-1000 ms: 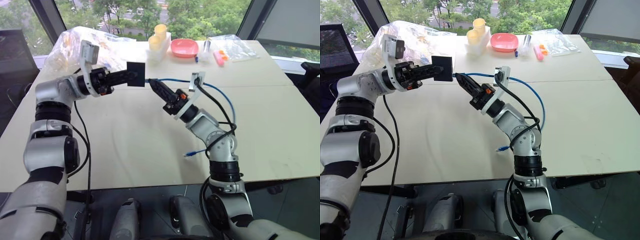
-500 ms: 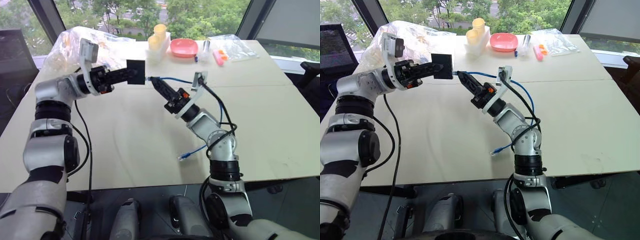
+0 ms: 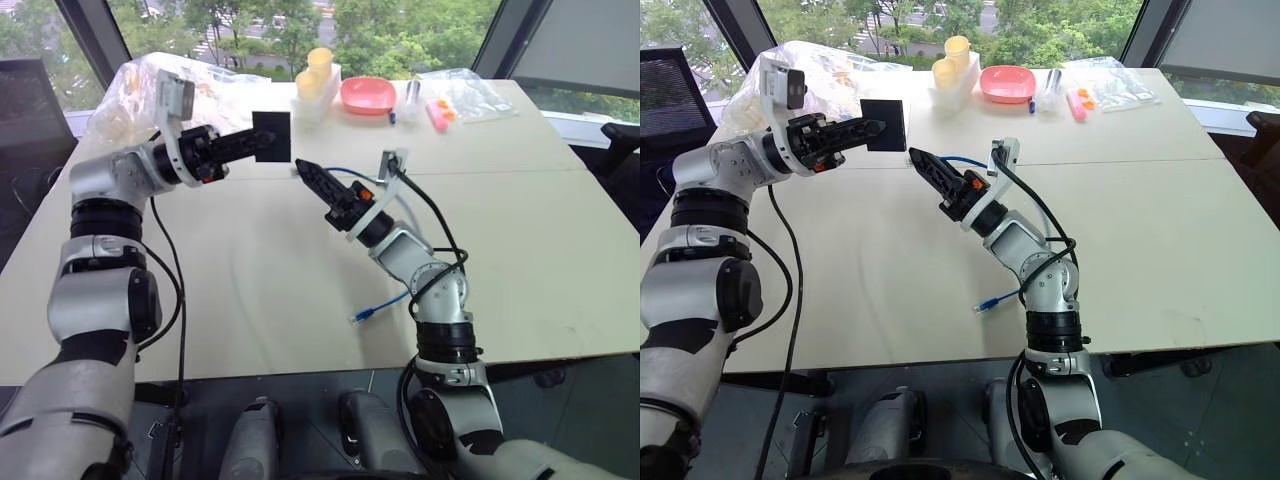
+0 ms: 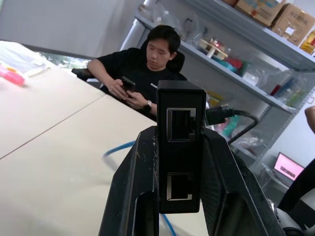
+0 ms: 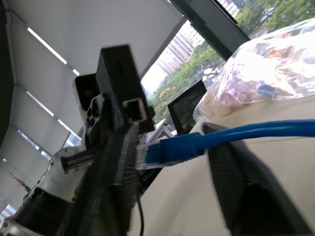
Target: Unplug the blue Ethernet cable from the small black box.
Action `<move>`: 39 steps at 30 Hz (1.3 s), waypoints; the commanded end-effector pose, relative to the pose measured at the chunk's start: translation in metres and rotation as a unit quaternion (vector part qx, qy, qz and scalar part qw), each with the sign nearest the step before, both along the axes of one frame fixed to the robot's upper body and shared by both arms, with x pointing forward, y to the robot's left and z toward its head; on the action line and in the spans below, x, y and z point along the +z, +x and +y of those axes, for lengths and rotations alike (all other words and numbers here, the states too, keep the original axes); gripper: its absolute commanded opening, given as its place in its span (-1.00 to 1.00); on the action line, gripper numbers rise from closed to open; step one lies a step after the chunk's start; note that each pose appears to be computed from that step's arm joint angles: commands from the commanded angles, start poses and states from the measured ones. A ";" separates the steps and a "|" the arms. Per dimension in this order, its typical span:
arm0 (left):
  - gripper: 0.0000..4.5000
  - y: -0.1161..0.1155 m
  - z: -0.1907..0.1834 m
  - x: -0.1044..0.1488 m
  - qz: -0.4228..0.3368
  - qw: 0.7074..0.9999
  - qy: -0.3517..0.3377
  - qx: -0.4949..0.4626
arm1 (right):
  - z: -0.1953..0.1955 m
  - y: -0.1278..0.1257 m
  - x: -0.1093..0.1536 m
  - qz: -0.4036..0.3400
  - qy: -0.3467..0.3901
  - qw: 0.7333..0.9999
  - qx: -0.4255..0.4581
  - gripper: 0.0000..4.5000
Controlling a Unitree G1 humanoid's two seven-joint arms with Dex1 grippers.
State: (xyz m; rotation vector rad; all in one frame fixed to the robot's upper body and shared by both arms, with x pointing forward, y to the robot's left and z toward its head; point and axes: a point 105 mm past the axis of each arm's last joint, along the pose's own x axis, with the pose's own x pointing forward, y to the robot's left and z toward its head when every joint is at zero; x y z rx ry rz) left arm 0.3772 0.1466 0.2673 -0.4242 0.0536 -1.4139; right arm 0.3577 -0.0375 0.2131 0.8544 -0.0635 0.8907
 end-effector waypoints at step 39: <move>0.99 0.033 -0.062 -0.119 -0.143 0.945 0.136 0.259 | -0.134 -0.008 -0.044 0.024 -0.259 0.927 -0.271 1.00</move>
